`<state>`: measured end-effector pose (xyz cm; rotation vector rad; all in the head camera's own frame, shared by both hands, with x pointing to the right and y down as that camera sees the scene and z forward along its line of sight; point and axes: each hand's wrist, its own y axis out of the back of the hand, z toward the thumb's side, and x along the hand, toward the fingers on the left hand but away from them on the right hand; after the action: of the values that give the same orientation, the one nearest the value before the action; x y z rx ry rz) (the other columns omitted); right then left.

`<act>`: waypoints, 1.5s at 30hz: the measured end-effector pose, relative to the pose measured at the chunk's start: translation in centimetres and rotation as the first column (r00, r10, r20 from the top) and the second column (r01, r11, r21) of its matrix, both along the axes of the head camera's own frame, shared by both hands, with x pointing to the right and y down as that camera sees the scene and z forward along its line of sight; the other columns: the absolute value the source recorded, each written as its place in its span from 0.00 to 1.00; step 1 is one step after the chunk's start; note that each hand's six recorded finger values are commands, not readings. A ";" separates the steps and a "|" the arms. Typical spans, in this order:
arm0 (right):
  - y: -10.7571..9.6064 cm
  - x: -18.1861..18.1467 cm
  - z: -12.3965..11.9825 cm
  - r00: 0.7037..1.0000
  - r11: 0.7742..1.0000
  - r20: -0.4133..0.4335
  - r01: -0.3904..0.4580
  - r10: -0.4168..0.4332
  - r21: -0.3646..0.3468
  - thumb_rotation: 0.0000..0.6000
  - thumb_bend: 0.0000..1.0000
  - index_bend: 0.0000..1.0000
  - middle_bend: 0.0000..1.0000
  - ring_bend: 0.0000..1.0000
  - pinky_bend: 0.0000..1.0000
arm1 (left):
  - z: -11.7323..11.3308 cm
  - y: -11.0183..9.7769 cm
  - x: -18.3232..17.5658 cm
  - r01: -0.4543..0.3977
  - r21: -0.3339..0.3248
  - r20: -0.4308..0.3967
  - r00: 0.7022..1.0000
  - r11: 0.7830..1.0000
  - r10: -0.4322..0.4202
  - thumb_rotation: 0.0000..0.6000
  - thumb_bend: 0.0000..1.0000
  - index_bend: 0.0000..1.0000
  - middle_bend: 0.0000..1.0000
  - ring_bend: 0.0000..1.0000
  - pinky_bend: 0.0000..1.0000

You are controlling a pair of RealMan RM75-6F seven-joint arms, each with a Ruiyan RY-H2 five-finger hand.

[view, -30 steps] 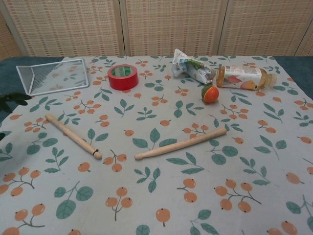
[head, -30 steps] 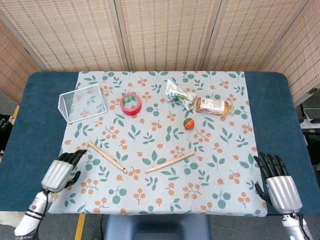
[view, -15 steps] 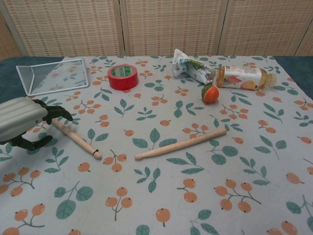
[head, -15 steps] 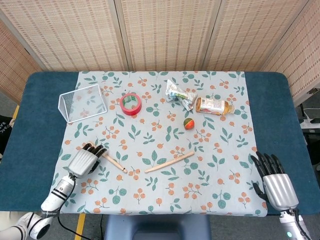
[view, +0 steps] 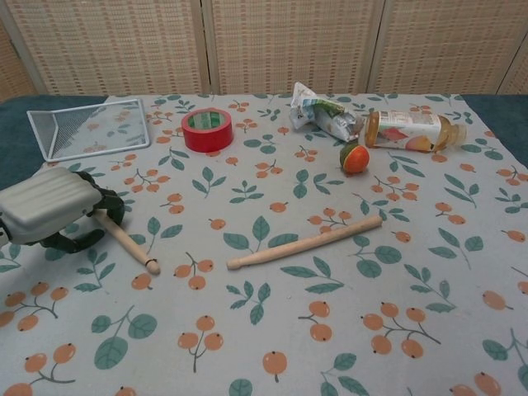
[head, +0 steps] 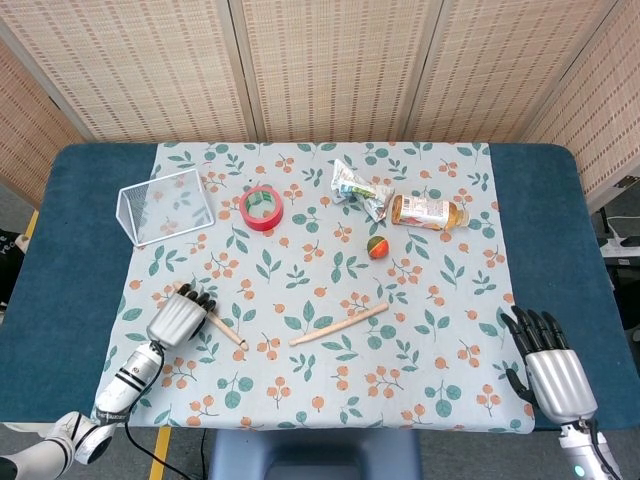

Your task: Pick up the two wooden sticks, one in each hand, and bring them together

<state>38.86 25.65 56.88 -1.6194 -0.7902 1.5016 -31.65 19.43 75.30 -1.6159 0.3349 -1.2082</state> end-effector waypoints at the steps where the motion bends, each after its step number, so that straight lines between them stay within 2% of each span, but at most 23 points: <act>1: 0.0 0.0 0.0 1.000 1.000 0.000 0.000 0.000 -0.001 1.00 0.30 0.00 0.00 0.00 0.00 | 0.1 0.0 0.0 0.000 0.003 0.005 1.000 1.000 0.000 1.00 0.48 0.48 0.50 0.52 0.36; 8: 0.0 -0.5 0.2 1.000 1.000 0.008 0.015 -0.014 -0.004 1.00 0.30 0.00 0.00 0.00 0.00 | 0.1 0.0 -0.5 -0.004 0.040 0.033 0.999 0.999 0.003 1.00 0.48 0.58 0.65 0.60 0.40; 12: -0.3 -0.9 0.4 1.000 1.000 0.012 0.024 -0.024 0.002 1.00 0.30 0.00 0.00 0.00 0.00 | -0.2 -0.1 -0.8 0.006 0.059 0.032 0.999 0.998 -0.008 1.00 0.49 0.69 0.77 0.66 0.42; 18: -1.2 -3.0 1.2 0.994 0.995 0.026 0.103 -0.103 0.011 1.00 0.30 0.06 0.01 0.00 0.00 | -1.6 -0.3 -1.6 0.049 0.117 0.006 0.999 0.992 -0.050 1.00 0.54 0.81 0.90 0.73 0.46; 22: -2.1 -4.7 2.4 0.986 0.986 0.030 0.163 -0.163 -0.011 1.00 0.30 0.08 0.06 0.00 0.00 | -2.9 -0.3 -2.5 0.093 0.144 -0.011 0.996 0.985 -0.093 1.00 0.55 0.82 0.91 0.73 0.46; 26: -3.3 -6.9 4.1 0.974 0.974 0.042 0.224 -0.223 -0.039 1.00 0.30 0.14 0.13 0.00 0.00 | -3.7 0.1 -3.5 0.165 0.126 -0.040 0.986 0.978 -0.162 1.00 0.55 0.83 0.91 0.73 0.46; 32: -5.2 -11.8 7.4 0.940 0.937 0.091 0.338 -0.330 -0.085 1.00 0.30 0.25 0.22 0.00 0.04 | -5.1 0.3 -5.6 0.245 0.111 -0.041 0.969 0.963 -0.242 1.00 0.55 0.83 0.92 0.73 0.46; 39: -6.4 -19.4 10.6 0.880 0.883 0.134 0.466 -0.455 -0.063 1.00 0.30 0.30 0.27 0.03 0.06 | -5.9 0.4 -6.8 0.266 0.127 -0.014 0.964 0.955 -0.267 1.00 0.55 0.83 0.92 0.73 0.46; 42: -6.4 -21.5 12.1 0.868 0.868 0.121 0.491 -0.481 -0.073 1.00 0.30 0.31 0.29 0.05 0.08 | -6.2 0.4 -7.0 0.270 0.134 -0.013 0.963 0.954 -0.271 1.00 0.55 0.83 0.92 0.73 0.46; 45: -6.5 -22.9 13.6 0.866 0.863 0.099 0.498 -0.490 -0.087 1.00 0.30 0.34 0.31 0.07 0.08 | -6.4 0.4 -7.2 0.268 0.137 -0.009 0.963 0.953 -0.270 1.00 0.55 0.83 0.92 0.73 0.46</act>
<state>15.95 19.16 70.50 -1.7971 -0.2896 1.1318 -38.84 19.79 68.95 -1.4772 0.6356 -1.3650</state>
